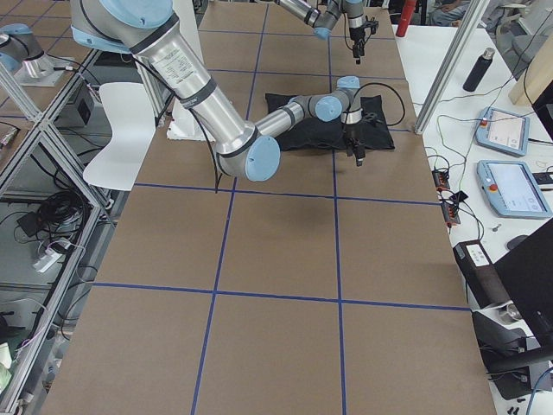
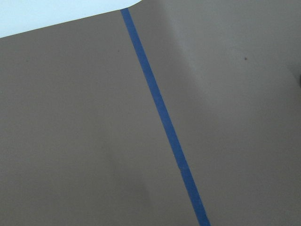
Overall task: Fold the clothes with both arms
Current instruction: 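Move both grippers to the long sides of the folded shirt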
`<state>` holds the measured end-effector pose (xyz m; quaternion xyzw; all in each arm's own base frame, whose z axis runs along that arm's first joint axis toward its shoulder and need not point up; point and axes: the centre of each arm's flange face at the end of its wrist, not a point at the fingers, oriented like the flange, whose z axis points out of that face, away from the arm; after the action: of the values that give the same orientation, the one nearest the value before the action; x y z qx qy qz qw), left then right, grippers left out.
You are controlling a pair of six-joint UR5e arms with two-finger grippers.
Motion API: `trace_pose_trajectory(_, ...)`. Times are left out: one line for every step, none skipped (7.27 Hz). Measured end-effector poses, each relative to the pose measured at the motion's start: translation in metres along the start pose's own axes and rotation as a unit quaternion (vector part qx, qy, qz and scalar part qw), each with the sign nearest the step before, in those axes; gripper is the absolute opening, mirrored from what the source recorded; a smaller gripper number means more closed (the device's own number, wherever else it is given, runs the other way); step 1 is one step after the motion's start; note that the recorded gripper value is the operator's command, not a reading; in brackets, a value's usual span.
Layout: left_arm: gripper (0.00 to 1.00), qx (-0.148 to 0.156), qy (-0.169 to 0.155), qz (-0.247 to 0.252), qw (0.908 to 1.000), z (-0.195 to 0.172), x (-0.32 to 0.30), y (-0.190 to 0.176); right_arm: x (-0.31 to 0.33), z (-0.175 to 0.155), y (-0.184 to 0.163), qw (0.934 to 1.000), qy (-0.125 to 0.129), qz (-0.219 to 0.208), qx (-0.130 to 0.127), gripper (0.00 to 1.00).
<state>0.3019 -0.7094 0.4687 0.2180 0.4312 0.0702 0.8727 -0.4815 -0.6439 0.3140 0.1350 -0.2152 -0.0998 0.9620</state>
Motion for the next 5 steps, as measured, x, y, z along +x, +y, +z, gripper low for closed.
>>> trace_pose_trajectory(1.0,0.006,0.007,-0.019,0.9998,-0.005,0.01,-0.002,-0.002,-0.016,-0.004,0.9992,-0.03,0.026,-0.007,1.0)
trace_pose_trajectory(1.0,0.009,0.018,-0.043,0.9989,-0.009,0.027,0.003,-0.006,-0.029,0.0,0.9964,-0.054,0.065,-0.011,1.0)
trace_pose_trajectory(1.0,0.007,0.034,-0.067,0.9972,-0.01,0.05,0.021,-0.01,-0.039,0.014,0.9919,-0.074,0.103,-0.009,1.0)
trace_pose_trajectory(1.0,0.001,0.052,-0.088,0.9947,-0.012,0.076,0.049,-0.015,-0.047,0.039,0.9876,-0.092,0.127,-0.007,1.0)
trace_pose_trajectory(1.0,-0.008,0.073,-0.104,0.9918,-0.018,0.104,0.082,-0.018,-0.054,0.076,0.9842,-0.109,0.14,-0.005,1.0)
